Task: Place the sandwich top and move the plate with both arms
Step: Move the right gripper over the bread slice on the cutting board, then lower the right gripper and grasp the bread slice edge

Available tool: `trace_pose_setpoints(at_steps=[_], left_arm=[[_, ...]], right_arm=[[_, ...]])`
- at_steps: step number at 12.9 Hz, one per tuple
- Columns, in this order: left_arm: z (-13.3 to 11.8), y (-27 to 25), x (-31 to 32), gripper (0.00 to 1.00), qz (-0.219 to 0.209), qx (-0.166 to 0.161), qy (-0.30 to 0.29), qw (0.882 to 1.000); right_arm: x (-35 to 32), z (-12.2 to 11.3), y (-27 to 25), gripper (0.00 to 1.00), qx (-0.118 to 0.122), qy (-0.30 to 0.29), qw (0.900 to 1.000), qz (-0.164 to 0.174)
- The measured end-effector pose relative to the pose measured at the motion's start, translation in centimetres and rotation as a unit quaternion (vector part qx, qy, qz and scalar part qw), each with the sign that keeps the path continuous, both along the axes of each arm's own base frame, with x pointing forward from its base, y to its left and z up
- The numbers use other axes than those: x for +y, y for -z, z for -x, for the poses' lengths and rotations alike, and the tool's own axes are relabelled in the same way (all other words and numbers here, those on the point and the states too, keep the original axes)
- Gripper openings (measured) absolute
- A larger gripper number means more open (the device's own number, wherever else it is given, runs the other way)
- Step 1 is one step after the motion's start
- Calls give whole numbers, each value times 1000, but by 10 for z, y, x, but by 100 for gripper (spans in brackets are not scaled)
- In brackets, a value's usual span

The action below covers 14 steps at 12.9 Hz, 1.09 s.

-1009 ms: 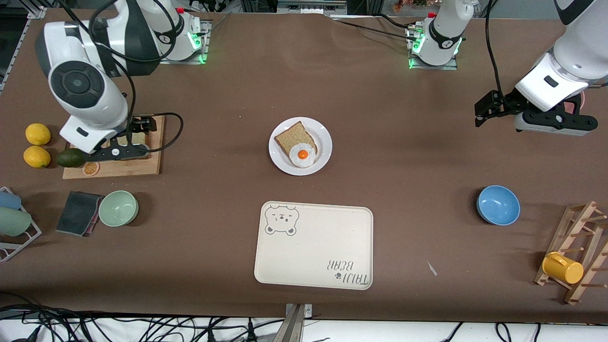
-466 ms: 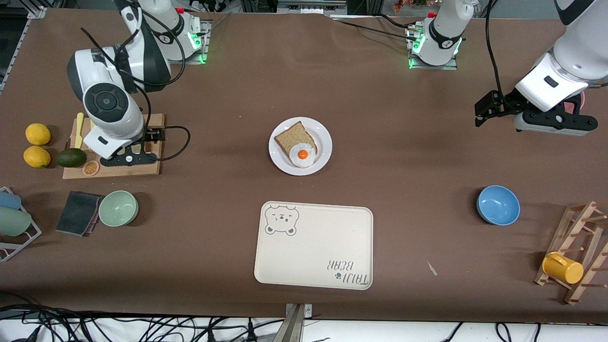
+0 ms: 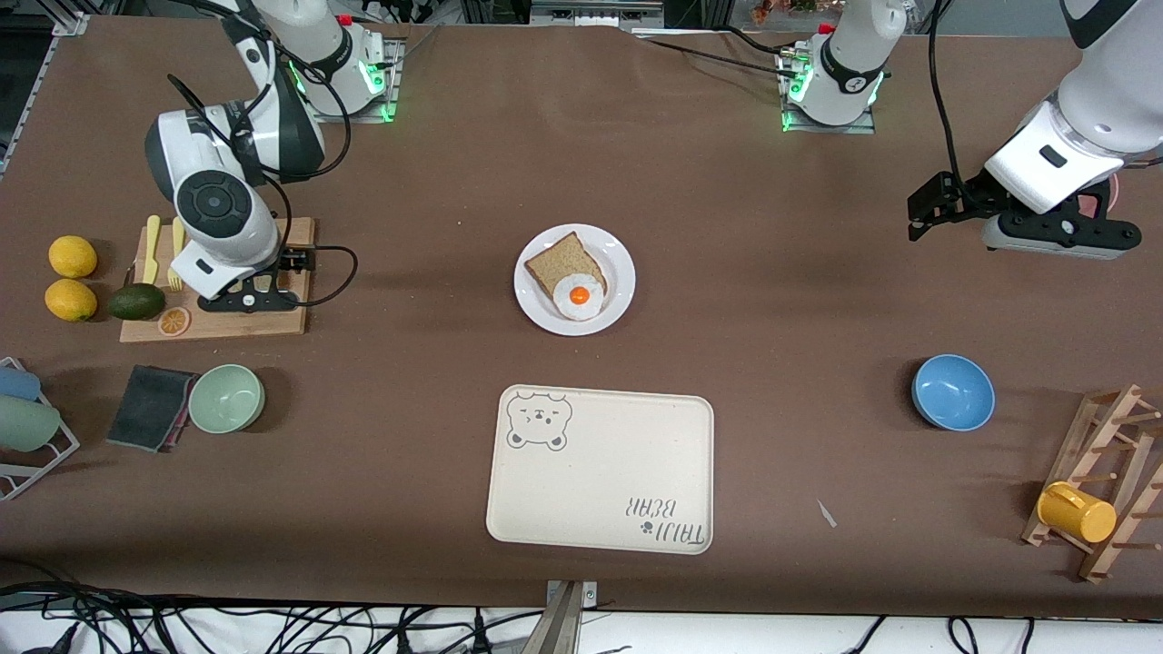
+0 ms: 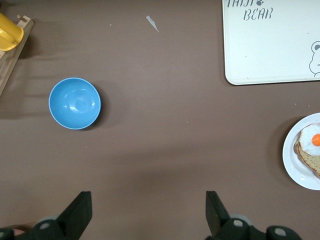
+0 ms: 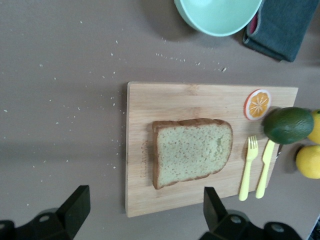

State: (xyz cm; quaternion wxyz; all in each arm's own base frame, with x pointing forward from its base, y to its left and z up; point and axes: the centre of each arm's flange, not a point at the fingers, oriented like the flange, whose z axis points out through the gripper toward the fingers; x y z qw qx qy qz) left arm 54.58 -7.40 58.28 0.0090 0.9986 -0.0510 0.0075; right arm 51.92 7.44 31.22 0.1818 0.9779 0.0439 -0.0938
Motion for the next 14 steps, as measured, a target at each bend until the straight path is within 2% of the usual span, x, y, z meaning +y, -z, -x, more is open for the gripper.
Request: trace_pose_setpoints(at_steps=[2,4,8,10,14], left_arm=[[0,0,0,100,0,1,0,1000],[0,0,0,100,0,1,0,1000],[0,0,0,100,0,1,0,1000],[0,0,0,100,0,1,0,1000],[0,0,0,100,0,2,0,1000]], right_arm=[[-3,9,21,100,-5,14,1000,2],[-16,14,43,99,2,22,1000,11],[-45,13,79,93,14,39,999,17],[-50,14,94,87,22,42,999,19],[-53,14,107,83,23,43,999,18]])
